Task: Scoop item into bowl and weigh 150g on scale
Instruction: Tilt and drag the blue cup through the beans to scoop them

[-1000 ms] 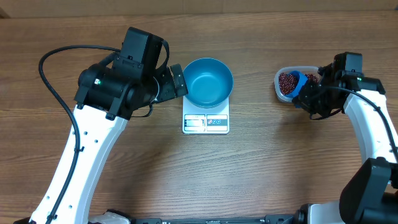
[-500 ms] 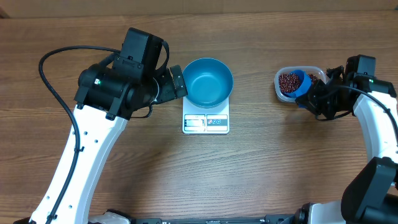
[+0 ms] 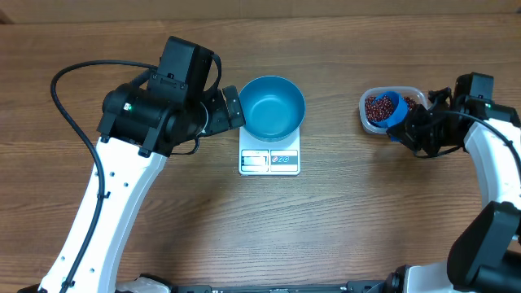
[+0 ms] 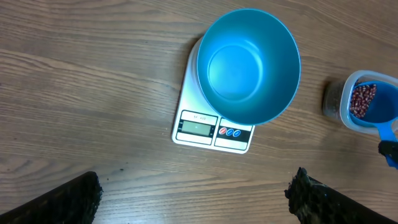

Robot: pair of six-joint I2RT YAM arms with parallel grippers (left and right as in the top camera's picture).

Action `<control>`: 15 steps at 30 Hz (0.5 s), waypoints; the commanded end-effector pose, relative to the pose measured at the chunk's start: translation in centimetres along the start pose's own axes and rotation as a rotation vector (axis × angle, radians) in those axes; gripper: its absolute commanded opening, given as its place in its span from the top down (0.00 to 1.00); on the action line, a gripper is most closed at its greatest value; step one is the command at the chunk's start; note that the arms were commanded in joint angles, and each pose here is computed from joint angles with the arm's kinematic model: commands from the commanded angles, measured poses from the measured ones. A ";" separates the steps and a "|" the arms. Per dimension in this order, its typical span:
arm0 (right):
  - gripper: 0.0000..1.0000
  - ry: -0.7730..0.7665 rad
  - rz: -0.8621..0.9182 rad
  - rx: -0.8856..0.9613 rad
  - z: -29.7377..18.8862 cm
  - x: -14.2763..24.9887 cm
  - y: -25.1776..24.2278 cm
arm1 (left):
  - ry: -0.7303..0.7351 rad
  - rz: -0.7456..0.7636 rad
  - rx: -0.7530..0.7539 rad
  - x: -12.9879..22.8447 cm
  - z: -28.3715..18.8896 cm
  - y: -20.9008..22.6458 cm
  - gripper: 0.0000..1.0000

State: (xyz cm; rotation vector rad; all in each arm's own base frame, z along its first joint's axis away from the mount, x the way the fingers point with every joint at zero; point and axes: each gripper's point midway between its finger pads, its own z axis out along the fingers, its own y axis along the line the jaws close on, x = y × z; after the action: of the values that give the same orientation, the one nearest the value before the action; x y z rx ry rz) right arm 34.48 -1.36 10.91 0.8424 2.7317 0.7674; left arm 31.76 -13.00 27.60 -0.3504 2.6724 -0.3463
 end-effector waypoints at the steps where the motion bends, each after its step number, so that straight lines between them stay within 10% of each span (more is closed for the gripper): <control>1: 0.96 0.023 0.055 0.019 0.3 -0.3 -1.2 | -0.009 0.016 -0.011 -0.4 0.1 0.2 0.00; 15: 0.96 0.042 0.061 -0.010 0.8 -0.4 -1.2 | -0.006 0.016 -0.009 -0.3 0.1 0.1 0.00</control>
State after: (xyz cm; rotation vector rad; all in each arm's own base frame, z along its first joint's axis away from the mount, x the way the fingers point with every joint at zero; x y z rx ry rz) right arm 34.59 -1.75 9.87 0.8868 2.7417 0.8040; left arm 31.76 -13.00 27.60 -0.3503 2.6726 -0.3468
